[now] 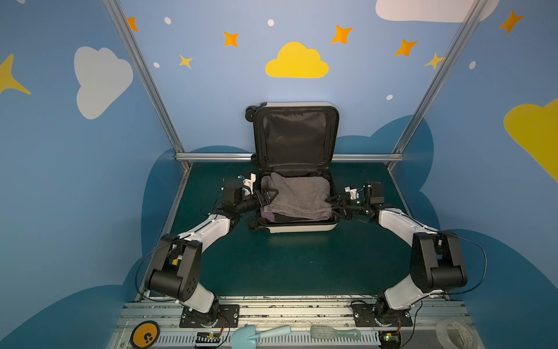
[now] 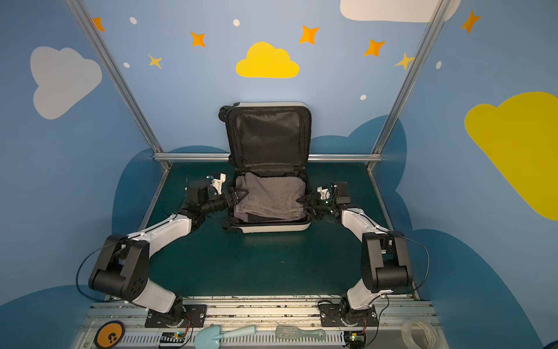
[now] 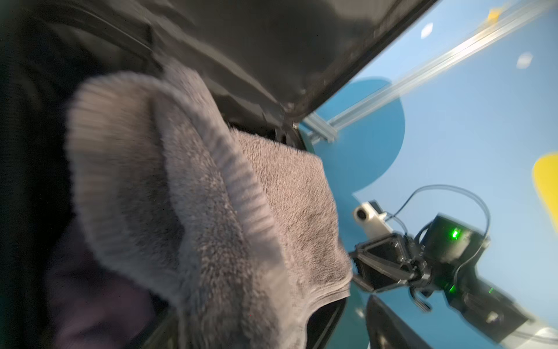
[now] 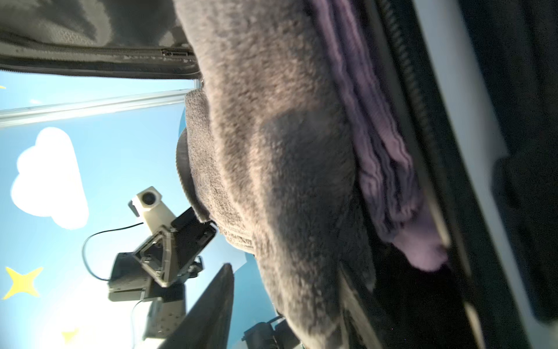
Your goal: Pack the luggage
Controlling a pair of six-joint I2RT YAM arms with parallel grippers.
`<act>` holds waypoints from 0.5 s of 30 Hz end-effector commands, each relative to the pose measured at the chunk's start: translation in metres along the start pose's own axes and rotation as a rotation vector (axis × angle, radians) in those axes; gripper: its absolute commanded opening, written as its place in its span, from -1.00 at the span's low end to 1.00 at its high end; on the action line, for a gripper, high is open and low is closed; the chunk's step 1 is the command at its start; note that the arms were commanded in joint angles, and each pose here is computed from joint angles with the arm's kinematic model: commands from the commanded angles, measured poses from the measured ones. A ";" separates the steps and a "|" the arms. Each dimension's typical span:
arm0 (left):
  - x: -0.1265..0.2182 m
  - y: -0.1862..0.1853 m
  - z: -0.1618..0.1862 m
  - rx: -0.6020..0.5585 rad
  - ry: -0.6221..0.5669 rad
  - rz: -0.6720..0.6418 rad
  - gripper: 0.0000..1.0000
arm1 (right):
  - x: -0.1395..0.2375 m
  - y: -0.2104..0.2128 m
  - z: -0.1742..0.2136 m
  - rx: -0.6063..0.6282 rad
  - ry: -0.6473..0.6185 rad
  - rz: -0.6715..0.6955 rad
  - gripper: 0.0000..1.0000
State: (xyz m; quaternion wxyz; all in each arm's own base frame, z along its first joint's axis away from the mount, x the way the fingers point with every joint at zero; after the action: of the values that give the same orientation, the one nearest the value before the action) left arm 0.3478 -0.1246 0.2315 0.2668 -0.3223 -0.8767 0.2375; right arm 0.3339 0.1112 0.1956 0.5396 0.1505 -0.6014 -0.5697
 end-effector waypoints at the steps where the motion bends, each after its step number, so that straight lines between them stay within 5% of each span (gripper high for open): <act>1: 0.028 0.000 -0.011 -0.025 -0.012 -0.138 0.99 | 0.017 0.013 0.007 0.057 -0.050 0.034 0.09; 4: 0.043 -0.005 -0.020 -0.046 -0.014 -0.191 0.99 | 0.028 0.028 0.010 0.100 -0.082 0.045 0.09; 8: 0.039 -0.023 -0.039 -0.082 -0.005 -0.094 0.99 | 0.032 0.052 0.012 0.167 -0.077 0.039 0.08; 15: -0.021 -0.050 -0.048 -0.093 0.092 0.087 0.99 | -0.005 0.079 0.020 0.252 0.032 0.056 0.03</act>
State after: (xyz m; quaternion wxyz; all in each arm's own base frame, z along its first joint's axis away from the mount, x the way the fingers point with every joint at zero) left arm 0.3650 -0.1371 0.3005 0.2524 -0.3414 -0.8840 0.1954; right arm 0.3525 0.1338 0.2793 0.5053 0.2081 -0.6750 -0.4956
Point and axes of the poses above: each gripper's point midway between its finger pads, its own x axis back along the fingers, its own y axis along the line the jaws close on, z = x × y, the point moved 9 cm from there along x, back along the fingers, and after that the axes turned 15 degrees about -x, right-handed, at the moved point
